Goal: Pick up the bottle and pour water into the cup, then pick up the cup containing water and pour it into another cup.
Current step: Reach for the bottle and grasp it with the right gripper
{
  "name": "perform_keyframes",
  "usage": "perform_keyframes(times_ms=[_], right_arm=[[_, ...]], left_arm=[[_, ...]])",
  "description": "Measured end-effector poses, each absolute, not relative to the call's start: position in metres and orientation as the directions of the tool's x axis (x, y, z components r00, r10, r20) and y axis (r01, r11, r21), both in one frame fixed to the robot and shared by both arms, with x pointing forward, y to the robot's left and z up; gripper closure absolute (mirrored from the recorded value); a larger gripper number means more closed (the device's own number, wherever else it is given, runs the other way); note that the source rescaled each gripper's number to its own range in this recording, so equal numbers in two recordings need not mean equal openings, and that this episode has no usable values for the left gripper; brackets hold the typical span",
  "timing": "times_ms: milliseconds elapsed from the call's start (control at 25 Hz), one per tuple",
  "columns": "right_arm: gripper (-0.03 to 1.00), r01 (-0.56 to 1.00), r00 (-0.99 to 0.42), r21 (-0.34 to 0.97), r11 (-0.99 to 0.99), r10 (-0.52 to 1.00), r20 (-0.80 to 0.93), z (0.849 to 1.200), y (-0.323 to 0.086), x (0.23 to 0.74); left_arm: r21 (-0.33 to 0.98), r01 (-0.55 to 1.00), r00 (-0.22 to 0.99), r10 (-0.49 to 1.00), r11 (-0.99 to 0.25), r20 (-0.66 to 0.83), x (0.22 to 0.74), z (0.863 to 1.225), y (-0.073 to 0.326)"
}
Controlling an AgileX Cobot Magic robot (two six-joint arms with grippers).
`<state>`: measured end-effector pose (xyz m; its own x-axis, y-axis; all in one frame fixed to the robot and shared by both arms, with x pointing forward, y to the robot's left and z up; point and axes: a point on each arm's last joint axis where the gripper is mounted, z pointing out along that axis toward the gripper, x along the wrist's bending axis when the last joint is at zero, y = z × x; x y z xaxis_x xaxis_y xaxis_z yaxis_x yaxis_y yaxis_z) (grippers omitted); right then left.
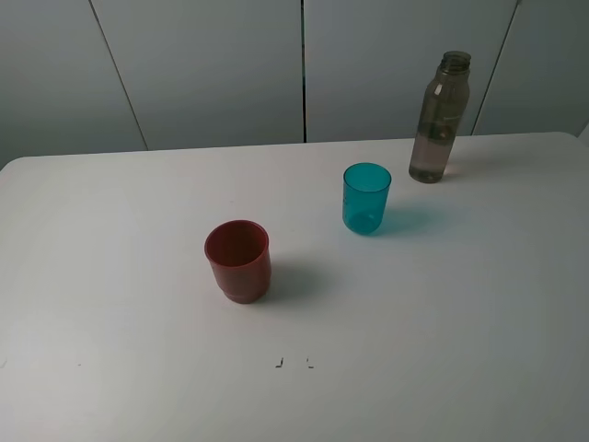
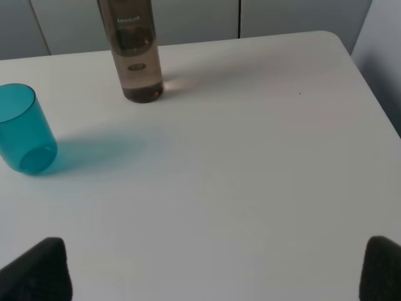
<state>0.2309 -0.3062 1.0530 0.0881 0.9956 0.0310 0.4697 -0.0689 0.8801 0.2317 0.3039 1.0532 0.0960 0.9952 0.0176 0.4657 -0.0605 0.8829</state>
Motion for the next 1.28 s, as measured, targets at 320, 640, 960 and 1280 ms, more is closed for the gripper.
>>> perform_keyframes(times_ms=[320, 640, 960, 1280], right_arm=[[-0.03, 0.470, 0.088, 0.880, -0.069, 0.996, 0.031, 1.0530, -0.3062, 0.2309], [-0.03, 0.470, 0.088, 0.880, -0.069, 0.996, 0.031, 1.0530, -0.3062, 0.2309], [-0.03, 0.470, 0.088, 0.880, -0.069, 0.996, 0.031, 1.0530, -0.3062, 0.2309], [-0.03, 0.470, 0.088, 0.880, -0.069, 0.996, 0.031, 1.0530, -0.3062, 0.2309]], left_arm=[[0.883, 0.466, 0.096, 0.995, -0.060, 0.018, 0.2317, 1.0532, 0.3039], [0.883, 0.466, 0.096, 0.995, -0.060, 0.018, 0.2317, 1.0532, 0.3039], [0.883, 0.466, 0.096, 0.995, -0.060, 0.018, 0.2317, 1.0532, 0.3039], [0.883, 0.466, 0.096, 0.995, -0.060, 0.018, 0.2317, 1.0532, 0.3039]])
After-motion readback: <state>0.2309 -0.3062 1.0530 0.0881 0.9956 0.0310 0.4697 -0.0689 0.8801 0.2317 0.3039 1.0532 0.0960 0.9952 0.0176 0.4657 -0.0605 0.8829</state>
